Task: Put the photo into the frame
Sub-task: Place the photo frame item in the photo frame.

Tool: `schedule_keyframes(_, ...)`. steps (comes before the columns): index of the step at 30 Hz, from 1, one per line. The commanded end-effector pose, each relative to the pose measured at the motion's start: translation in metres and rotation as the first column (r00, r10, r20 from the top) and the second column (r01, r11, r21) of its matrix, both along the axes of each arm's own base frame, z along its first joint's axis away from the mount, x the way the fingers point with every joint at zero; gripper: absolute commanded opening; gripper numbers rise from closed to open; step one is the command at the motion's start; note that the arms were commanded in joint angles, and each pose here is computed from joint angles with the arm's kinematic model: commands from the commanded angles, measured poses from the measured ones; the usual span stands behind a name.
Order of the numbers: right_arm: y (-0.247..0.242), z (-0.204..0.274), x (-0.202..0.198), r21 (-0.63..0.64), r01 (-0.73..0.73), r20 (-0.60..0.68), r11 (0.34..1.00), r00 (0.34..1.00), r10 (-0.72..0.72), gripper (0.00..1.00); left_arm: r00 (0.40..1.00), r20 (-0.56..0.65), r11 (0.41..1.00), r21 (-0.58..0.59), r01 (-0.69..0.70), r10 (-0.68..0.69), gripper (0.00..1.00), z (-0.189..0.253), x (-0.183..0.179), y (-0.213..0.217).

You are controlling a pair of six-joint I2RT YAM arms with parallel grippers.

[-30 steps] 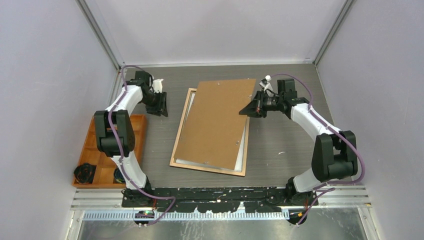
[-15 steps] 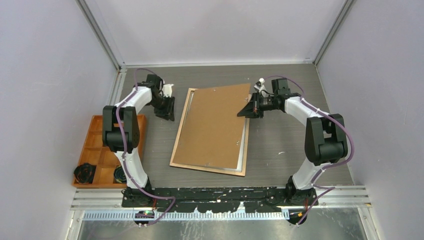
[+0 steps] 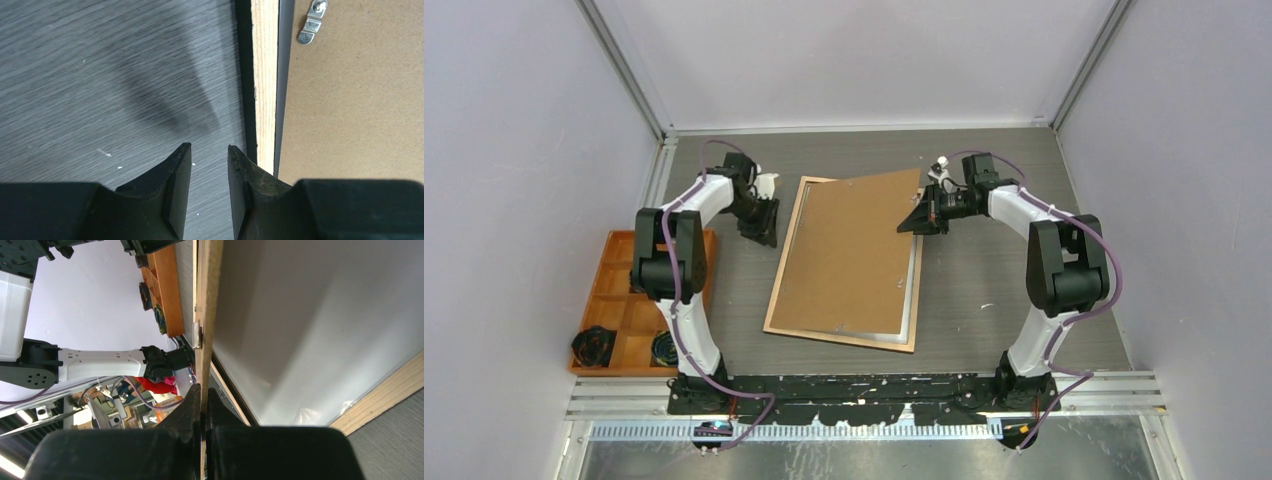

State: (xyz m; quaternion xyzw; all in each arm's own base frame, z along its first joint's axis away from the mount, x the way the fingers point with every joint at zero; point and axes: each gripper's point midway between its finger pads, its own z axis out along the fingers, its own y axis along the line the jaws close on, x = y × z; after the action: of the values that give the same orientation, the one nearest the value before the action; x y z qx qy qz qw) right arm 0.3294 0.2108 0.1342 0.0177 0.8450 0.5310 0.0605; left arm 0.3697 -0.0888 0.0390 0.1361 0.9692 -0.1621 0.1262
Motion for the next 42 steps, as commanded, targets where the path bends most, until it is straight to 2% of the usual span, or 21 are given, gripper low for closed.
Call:
schedule_keyframes(1, 0.002, 0.012, 0.017, -0.008, -0.027, 0.112, 1.0, 0.993, 0.028, 0.01, 0.998, -0.013, 0.998, -0.026, 0.054, -0.054, 0.35, -0.006, -0.004, -0.009)
schedule_keyframes(11, 0.001, 0.002, 0.023, -0.036, -0.043, 0.077, 0.998, 0.996, 0.046, 0.01, 0.995, -0.053, 0.996, -0.037, 0.081, -0.083, 0.34, -0.016, -0.012, -0.013)
schedule_keyframes(16, -0.001, -0.002, 0.027, -0.057, -0.033, 0.079, 0.998, 0.996, 0.038, 0.01, 0.994, -0.059, 0.995, -0.043, 0.089, -0.091, 0.31, -0.019, -0.013, -0.014)
schedule_keyframes(24, 0.0, -0.007, 0.037, -0.063, -0.019, 0.073, 0.998, 0.997, 0.024, 0.01, 0.993, -0.021, 0.993, -0.029, 0.113, -0.114, 0.27, -0.011, -0.011, -0.017)
schedule_keyframes(42, -0.003, -0.013, 0.051, -0.082, 0.009, 0.078, 0.997, 0.997, -0.002, 0.01, 0.989, -0.051, 0.99, -0.02, 0.138, -0.139, 0.24, -0.016, -0.016, -0.018)
